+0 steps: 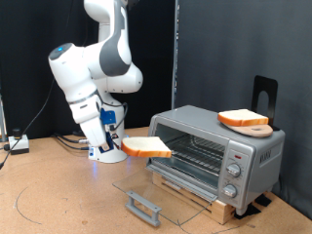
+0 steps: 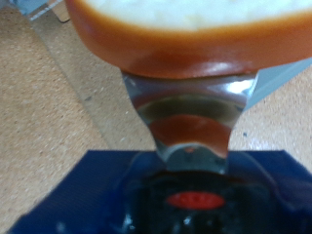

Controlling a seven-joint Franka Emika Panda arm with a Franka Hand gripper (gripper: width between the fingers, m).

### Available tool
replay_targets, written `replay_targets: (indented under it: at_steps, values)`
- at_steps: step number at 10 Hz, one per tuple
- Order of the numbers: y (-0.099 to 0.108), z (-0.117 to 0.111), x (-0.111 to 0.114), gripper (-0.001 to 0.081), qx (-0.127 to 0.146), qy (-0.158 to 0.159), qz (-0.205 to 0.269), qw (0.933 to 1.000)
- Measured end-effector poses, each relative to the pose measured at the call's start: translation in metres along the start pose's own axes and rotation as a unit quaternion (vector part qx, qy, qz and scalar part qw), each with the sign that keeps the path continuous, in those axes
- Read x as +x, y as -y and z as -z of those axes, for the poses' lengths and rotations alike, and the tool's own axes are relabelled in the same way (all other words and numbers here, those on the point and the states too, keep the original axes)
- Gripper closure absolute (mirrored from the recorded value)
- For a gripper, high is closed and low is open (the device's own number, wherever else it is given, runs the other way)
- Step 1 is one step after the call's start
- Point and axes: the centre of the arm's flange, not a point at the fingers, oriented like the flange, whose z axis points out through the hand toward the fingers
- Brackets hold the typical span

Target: Make a piece of toast with the oven

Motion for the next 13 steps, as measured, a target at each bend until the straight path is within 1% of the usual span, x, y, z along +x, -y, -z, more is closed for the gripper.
replay_targets:
  at_steps: [2, 4, 5, 7, 8, 10, 12, 13]
  values:
    - [0.015, -0.023, 0.013, 0.0411, -0.002, -0.002, 0.027, 0.9996]
    - [0.036, -0.042, 0.031, 0.0411, -0.008, 0.010, 0.064, 0.9979]
    - [0.048, -0.050, 0.040, 0.0411, -0.015, 0.016, 0.080, 0.9965]
    - [0.071, -0.064, 0.060, 0.0411, -0.042, 0.021, 0.099, 0.9940]
    - [0.083, -0.068, 0.071, 0.0411, -0.053, 0.022, 0.107, 0.9926]
    - [0.107, -0.067, 0.090, 0.0411, -0.070, 0.010, 0.130, 0.9890]
    - [0.126, -0.060, 0.100, 0.0411, -0.091, 0.008, 0.149, 0.9846]
    - [0.130, -0.056, 0.101, 0.0411, -0.100, 0.012, 0.154, 0.9828]
